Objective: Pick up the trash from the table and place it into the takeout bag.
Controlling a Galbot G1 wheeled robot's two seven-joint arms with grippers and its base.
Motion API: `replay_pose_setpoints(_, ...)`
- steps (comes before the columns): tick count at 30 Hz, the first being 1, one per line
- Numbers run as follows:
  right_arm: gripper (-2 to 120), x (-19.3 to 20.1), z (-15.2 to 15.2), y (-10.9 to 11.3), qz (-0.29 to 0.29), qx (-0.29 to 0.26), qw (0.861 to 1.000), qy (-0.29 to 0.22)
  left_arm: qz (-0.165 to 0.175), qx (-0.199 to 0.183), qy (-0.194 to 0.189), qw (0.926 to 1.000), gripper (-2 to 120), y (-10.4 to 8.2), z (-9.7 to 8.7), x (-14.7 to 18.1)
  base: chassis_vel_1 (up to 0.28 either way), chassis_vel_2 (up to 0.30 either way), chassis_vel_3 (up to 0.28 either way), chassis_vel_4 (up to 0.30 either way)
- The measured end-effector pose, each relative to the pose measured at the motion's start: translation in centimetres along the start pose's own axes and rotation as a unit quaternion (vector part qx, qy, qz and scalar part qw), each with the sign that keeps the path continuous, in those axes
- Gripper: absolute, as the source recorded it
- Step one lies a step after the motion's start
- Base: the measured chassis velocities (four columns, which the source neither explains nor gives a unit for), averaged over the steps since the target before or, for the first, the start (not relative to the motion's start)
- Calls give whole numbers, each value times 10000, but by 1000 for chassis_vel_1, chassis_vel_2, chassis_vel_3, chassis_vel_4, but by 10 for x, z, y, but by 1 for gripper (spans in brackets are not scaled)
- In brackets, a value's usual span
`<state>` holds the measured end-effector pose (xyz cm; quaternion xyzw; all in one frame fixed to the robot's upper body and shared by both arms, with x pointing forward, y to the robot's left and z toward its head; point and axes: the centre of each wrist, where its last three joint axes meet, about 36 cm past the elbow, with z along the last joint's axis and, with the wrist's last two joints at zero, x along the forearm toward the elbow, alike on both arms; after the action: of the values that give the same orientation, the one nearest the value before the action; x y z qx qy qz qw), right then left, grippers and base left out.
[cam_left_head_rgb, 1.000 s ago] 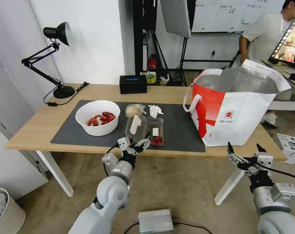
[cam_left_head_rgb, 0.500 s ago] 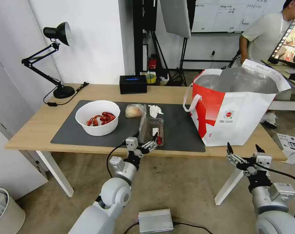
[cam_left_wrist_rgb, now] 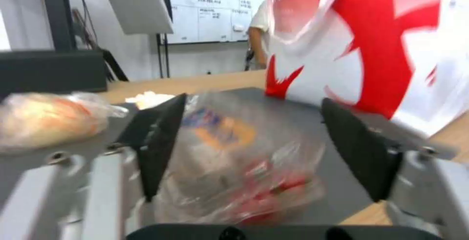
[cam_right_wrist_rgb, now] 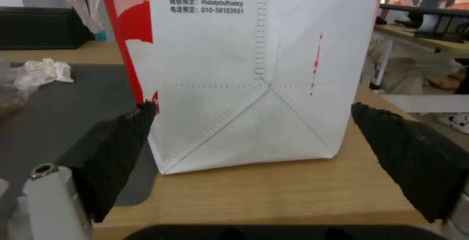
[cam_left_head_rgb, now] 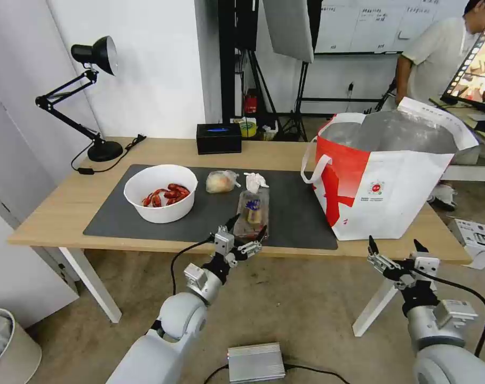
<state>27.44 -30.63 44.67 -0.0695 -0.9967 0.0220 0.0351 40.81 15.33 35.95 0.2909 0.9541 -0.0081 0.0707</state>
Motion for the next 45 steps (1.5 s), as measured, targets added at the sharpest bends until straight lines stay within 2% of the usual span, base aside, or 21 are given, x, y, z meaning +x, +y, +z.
replay_pose_setpoints(1, 100, 0, 0, 2, -31, -24, 10000, 1, -9, -188, 13, 9998, 66, 4, 1, -1, 0, 0, 0, 0)
replay_pose_setpoints(2, 100, 0, 0, 2, -31, -24, 10000, 1, -9, -188, 13, 9998, 66, 4, 1, -1, 0, 0, 0, 0)
replay_pose_setpoints(5, 100, -2, -2, 9, -256, -196, 9995, -29, -184, -382, 92, 9991, 50, 10, -2, -5, 0, 0, 0, 0)
replay_pose_setpoints(6, 100, -2, -2, 9, -256, -196, 9995, -29, -184, -382, 92, 9991, 50, 10, -2, -5, 0, 0, 0, 0)
replay_pose_setpoints(7, 100, -3, -3, 12, -378, -279, 9989, -74, -231, -392, 142, 9989, 45, 12, -4, -6, 0, 0, 0, 0)
replay_pose_setpoints(9, 100, -9, -3, 15, -657, -375, 9968, -265, -293, -310, 231, 9988, 35, 12, -6, -9, 0, 0, 0, 0)
replay_pose_setpoints(14, 100, -17, -1, 18, -858, -573, 9939, -379, -312, -198, 309, 9988, 23, 11, -4, -12, 0, 0, 0, 0)
replay_pose_setpoints(17, 100, -30, -2, 26, -1063, -1099, 9875, -384, -245, -73, 418, 9988, 7, 8, -1, -16, 0, 0, 0, 0)
replay_pose_setpoints(18, 100, -30, -2, 26, -1063, -1099, 9875, -384, -245, -73, 418, 9988, 7, 8, -1, -16, 0, 0, 0, 0)
replay_pose_setpoints(19, 100, -34, -3, 28, -1115, -1248, 9852, -378, -221, -36, 470, 9986, 0, 7, -1, -17, 0, 0, 0, 0)
replay_pose_setpoints(23, 100, -42, -3, 32, -1204, -1521, 9805, -314, -188, -68, 565, 9982, 0, 9, 3, -19, 0, 0, 0, 0)
replay_pose_setpoints(26, 100, -53, -5, 40, -1334, -1995, 9707, -69, -167, -116, 629, 9978, 0, 13, 6, -16, 0, 0, 0, 0)
replay_pose_setpoints(30, 100, -58, -5, 45, -1413, -2230, 9645, 64, -165, -138, 643, 9977, 0, 14, 6, -15, 0, 0, 0, 0)
replay_pose_setpoints(31, 100, -63, -6, 48, -1485, -2469, 9574, 206, -168, -154, 635, 9977, 0, 16, 5, -16, 0, 0, 0, 0)
replay_pose_setpoints(34, 100, -70, -8, 52, -1533, -2708, 9498, 326, -182, -177, 627, 9977, 0, 18, 4, -19, 0, 0, 0, 0)
replay_pose_setpoints(36, 100, -83, -9, 56, -1551, -3034, 9387, 528, -196, -190, 621, 9977, 0, 20, 4, -23, 0, 0, 0, 0)
replay_pose_setpoints(41, 100, -97, -10, 62, -1574, -3321, 9270, 741, -183, -197, 618, 9977, 0, 20, 4, -25, 0, 0, 0, 0)
replay_pose_setpoints(42, 100, -105, -11, 68, -1612, -3483, 9194, 863, -171, -219, 624, 9977, 0, 21, 4, -25, 0, 0, 0, 0)
replay_pose_setpoints(43, 100, -105, -11, 68, -1612, -3483, 9194, 863, -171, -219, 624, 9977, 0, 21, 4, -25, 0, 0, 0, 0)
replay_pose_setpoints(45, 100, -116, -14, 76, -1671, -3649, 9110, 949, -144, -250, 620, 9977, 0, 23, 3, -26, 0, 0, 0, 0)
